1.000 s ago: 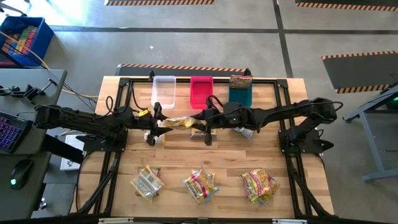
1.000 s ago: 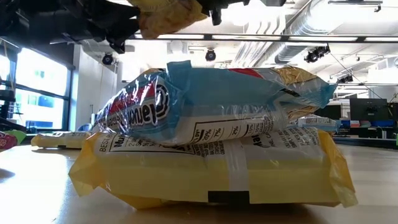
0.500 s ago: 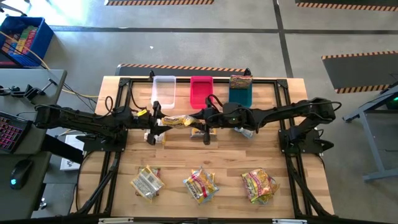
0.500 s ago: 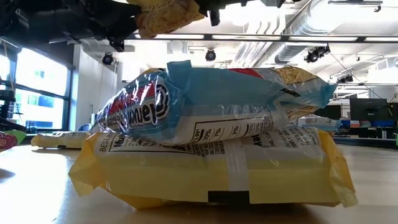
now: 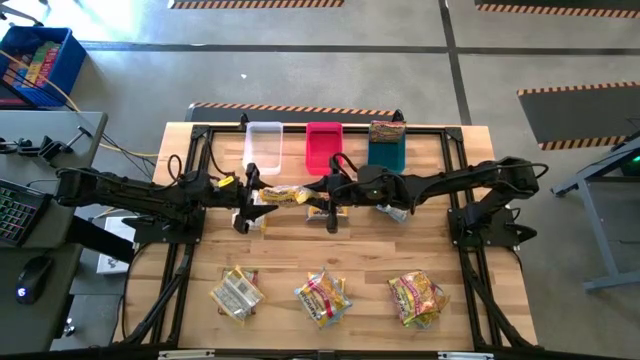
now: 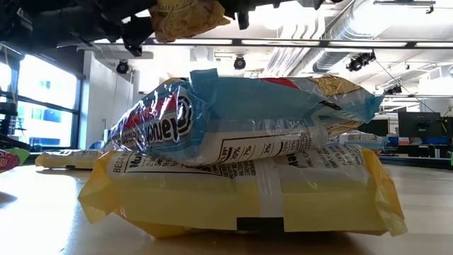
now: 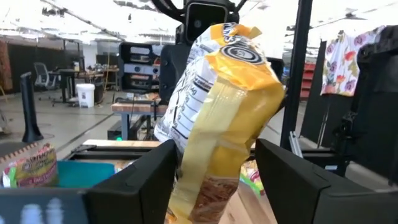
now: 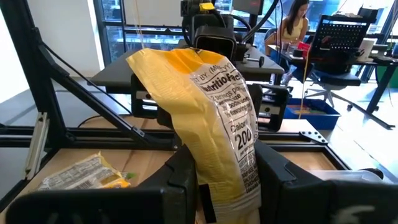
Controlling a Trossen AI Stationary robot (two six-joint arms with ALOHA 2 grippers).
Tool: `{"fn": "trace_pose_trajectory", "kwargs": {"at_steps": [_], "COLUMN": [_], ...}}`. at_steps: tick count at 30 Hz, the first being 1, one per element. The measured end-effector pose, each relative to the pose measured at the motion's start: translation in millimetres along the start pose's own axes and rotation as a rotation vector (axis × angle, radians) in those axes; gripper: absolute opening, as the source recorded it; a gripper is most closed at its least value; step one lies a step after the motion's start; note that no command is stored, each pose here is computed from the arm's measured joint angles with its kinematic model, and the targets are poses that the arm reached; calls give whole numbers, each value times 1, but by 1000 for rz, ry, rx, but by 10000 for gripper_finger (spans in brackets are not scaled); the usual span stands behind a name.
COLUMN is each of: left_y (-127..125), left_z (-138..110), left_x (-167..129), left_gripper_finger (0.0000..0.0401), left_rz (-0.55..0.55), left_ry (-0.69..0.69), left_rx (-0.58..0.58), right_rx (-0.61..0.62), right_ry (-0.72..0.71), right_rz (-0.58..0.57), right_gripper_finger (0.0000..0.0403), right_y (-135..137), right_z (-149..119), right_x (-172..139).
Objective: Sort Maruchan noodles
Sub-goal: Put the yellow noodle pack into the red bin
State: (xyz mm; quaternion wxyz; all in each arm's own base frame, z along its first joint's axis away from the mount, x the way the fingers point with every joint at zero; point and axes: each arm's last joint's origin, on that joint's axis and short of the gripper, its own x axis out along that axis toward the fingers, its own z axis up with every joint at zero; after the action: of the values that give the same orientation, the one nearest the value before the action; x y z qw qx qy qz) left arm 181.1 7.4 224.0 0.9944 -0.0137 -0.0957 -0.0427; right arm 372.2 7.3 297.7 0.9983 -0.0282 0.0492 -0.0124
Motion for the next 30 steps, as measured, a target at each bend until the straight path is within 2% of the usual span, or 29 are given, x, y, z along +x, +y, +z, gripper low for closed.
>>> {"fn": "trace_pose_trajectory", "kwargs": {"at_steps": [5, 12, 17, 21, 24, 27, 30], "left_y": [0, 0, 0, 0, 2, 4, 4], "left_z": [0, 1, 1, -1, -5, -10, -11], "left_x": [0, 0, 1, 1, 0, 0, 0], "left_gripper_finger": [198, 120, 74, 54, 38, 22, 9], "left_rz": [6, 10, 4, 5, 57, 97, 105], "left_ry": [-2, -2, 0, 17, 67, 112, 124], "left_rx": [18, 59, 62, 76, 87, 100, 101], "right_rx": [4, 28, 7, -42, -68, -74, -75], "right_ry": [1, 0, 66, 187, 276, 311, 308], "right_rz": [2, 13, -37, -196, -291, -280, -212], "right_gripper_finger": [81, 90, 136, 191, 228, 250, 255], "right_y": [-3, -3, -5, -10, -14, -15, -17], "right_z": [0, 0, -5, -6, -4, 11, 33], "right_x": [0, 0, -2, -13, -27, -37, -38]}}
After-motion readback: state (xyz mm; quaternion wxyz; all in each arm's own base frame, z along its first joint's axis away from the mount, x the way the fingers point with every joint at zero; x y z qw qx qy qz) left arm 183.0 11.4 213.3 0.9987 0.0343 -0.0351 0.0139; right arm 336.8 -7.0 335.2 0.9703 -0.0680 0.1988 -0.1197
